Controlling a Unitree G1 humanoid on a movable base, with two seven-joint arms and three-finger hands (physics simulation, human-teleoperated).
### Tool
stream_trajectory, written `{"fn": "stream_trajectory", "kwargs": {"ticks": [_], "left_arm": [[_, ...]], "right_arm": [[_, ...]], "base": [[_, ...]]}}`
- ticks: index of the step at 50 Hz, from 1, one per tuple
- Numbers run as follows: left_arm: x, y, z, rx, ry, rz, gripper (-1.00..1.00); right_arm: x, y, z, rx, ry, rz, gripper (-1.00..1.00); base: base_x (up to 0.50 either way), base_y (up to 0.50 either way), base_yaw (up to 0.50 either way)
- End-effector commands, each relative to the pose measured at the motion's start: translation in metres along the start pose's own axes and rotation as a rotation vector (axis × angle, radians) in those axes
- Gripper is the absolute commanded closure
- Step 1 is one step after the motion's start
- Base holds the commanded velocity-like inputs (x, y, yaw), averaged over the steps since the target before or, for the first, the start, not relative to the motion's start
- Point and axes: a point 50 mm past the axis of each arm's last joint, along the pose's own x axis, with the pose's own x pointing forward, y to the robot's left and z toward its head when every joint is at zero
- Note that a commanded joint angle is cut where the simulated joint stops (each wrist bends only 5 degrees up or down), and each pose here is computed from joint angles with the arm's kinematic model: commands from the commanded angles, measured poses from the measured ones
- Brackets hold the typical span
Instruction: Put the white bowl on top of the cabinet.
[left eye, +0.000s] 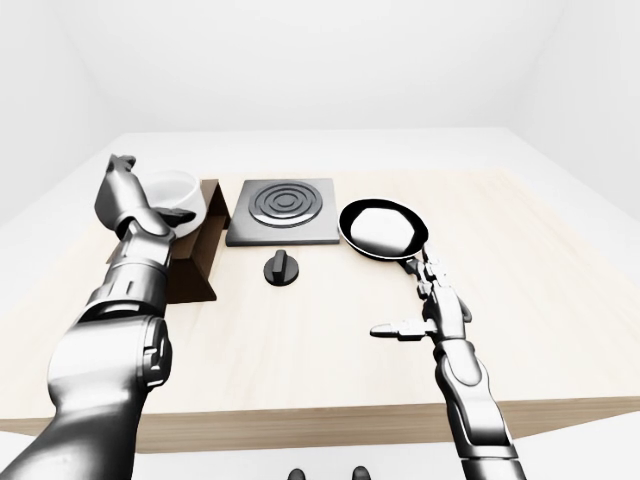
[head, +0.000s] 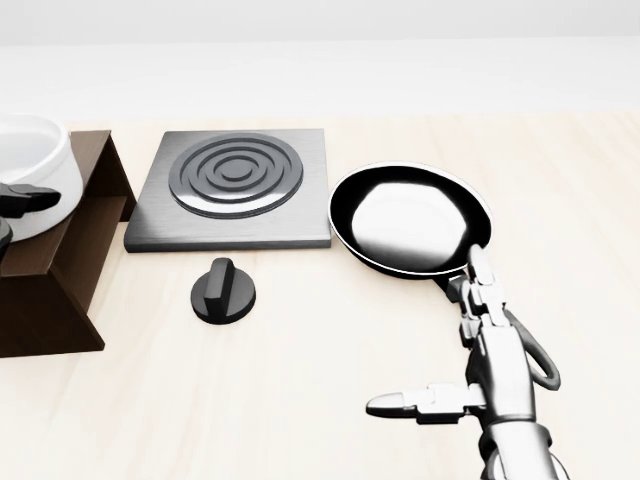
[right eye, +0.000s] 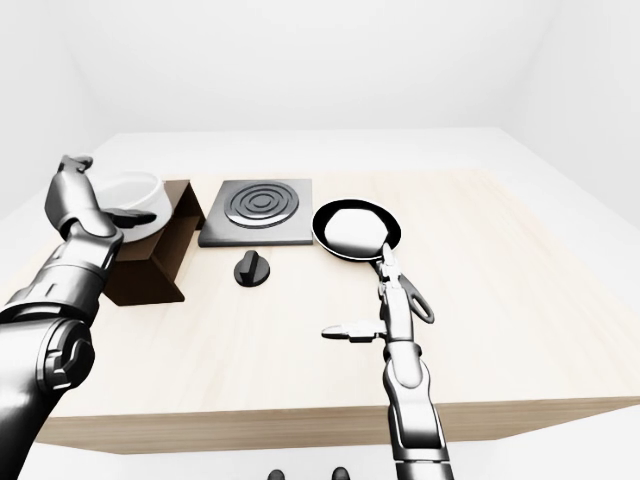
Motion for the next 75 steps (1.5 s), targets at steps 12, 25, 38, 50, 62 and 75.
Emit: {"fn": "stream_trajectory", "kwargs": {"ticks": [12,25,38,50,62,75], "left_arm": [[0.002,0.004,0.001,-0.017,0.004,0.011,-1.0],[0.003,0.005,0.001,-0.016,0.002,0.016,-1.0],[0.001,0.005,0.006,-0.018,-0.047,0.03,-1.0],[-0.021,0.015,0.028,-0.079,-0.301,0.124,-1.0],[-0.082,0.023,0.055,-0.043,-0.623,0.091,-1.0],[-0.157,0.036,0.06,-0.042,-0.788,0.042,-1.0]], "right_arm": [[-0.001,0.0,0.001,-0.003,-0.003,0.0,-1.0],[-0.001,0.0,0.001,-0.007,-0.004,-0.006,-1.0],[0.002,0.0,-0.001,-0.01,0.0,-0.01,-1.0],[0.016,0.001,-0.007,-0.022,0.016,-0.022,-1.0],[0.034,-0.002,-0.008,-0.017,0.029,-0.044,-1.0],[0.037,-0.002,0.002,-0.024,0.014,-0.061,-1.0]], "base": [[0.0,0.0,0.0],[0.0,0.0,0.0],[0.0,0.0,0.0],[0.0,0.0,0.0],[0.0,0.0,0.0],[0.0,0.0,0.0]]}}
